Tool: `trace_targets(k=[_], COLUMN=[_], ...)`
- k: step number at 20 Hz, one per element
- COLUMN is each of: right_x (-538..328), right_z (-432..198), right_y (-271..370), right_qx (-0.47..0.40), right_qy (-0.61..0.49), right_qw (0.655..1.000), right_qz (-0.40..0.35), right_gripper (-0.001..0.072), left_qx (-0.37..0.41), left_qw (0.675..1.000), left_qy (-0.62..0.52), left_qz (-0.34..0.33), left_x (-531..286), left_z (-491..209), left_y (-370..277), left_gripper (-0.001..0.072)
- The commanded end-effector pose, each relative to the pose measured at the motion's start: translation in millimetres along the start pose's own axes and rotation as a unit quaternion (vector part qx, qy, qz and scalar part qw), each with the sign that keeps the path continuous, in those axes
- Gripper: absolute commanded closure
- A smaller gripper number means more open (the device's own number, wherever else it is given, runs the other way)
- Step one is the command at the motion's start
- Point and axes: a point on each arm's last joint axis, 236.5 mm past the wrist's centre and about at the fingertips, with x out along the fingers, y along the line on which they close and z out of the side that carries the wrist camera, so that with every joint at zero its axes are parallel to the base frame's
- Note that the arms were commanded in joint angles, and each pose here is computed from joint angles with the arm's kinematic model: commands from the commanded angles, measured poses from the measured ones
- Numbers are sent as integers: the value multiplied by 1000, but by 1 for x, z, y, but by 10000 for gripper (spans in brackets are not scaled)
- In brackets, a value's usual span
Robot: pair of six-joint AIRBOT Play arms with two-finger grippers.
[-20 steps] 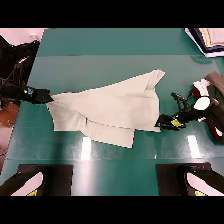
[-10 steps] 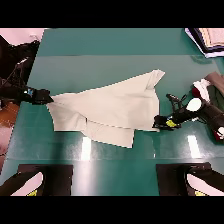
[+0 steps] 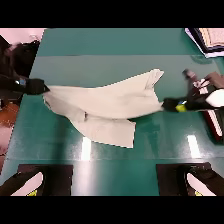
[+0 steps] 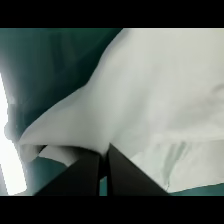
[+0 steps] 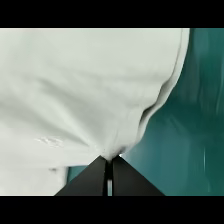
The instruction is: Fold the shirts.
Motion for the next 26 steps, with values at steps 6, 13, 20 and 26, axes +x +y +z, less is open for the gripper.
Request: trace_targets(k=[6, 13, 20, 26], right_x=[-265, -398, -439, -400], right_z=[128, 120, 106, 123], right_y=[51, 93, 113, 59], right_qx=[-46, -112, -166, -104], right_qy=[-392, -516, -504, -384], right_qw=[918, 849, 847, 911], right_qz=[24, 11, -20, -107], right_gripper=[696, 696, 696, 696], left_qx=[105, 209, 246, 266], left_qw=[959, 880, 827, 808], left_qy=[-243, -387, -447, -471], left_qz=[-102, -179, -238, -234], left_x=[-171, -315, -386, -412], left_z=[116, 114, 63, 37], left_y=[-121, -220, -274, -288], left_gripper=[678, 677, 678, 678])
